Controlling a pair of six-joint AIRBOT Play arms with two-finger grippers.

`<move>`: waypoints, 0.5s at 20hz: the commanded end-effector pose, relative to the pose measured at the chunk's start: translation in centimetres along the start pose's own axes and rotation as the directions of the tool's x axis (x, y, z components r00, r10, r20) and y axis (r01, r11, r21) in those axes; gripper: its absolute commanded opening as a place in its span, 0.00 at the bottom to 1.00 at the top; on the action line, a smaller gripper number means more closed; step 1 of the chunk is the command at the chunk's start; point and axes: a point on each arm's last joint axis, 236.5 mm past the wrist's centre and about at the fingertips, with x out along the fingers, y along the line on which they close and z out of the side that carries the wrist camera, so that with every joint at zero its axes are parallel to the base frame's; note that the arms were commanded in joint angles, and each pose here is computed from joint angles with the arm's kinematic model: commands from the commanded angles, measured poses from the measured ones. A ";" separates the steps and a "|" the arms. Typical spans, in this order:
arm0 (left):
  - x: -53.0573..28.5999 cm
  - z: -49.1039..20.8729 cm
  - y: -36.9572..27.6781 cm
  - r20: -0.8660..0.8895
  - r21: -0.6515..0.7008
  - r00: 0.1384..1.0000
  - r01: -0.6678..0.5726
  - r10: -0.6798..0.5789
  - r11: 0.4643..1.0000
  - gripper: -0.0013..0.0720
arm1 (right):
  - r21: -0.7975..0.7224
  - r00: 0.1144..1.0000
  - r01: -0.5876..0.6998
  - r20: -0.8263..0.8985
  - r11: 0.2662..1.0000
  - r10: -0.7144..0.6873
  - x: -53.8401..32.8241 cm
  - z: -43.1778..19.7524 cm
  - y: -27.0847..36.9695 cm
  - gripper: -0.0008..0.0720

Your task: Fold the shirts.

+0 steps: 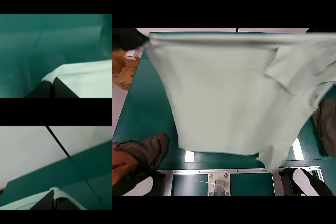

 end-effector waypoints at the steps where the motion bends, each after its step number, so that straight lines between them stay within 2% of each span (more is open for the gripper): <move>1: 10.0 -6.0 4.1 -0.174 -0.136 0.982 0.043 -0.067 0.990 0.05 | 0.047 0.969 0.119 -0.225 0.992 -0.106 8.3 -10.1 -9.0 0.04; 4: 16.1 -7.1 6.3 -0.140 -0.254 0.983 0.081 -0.120 0.964 0.05 | 0.098 0.938 0.151 -0.330 0.984 -0.111 14.5 -13.2 -14.2 0.04; 7: 19.7 -6.2 7.7 -0.034 -0.351 0.990 0.119 -0.139 0.929 0.05 | 0.155 0.933 0.125 -0.354 0.980 -0.063 19.5 -13.1 -16.6 0.05; 10: 20.8 -5.4 8.9 0.020 -0.367 0.994 0.110 -0.110 0.924 0.05 | 0.186 0.941 0.091 -0.339 0.978 -0.024 23.2 -11.6 -17.2 0.05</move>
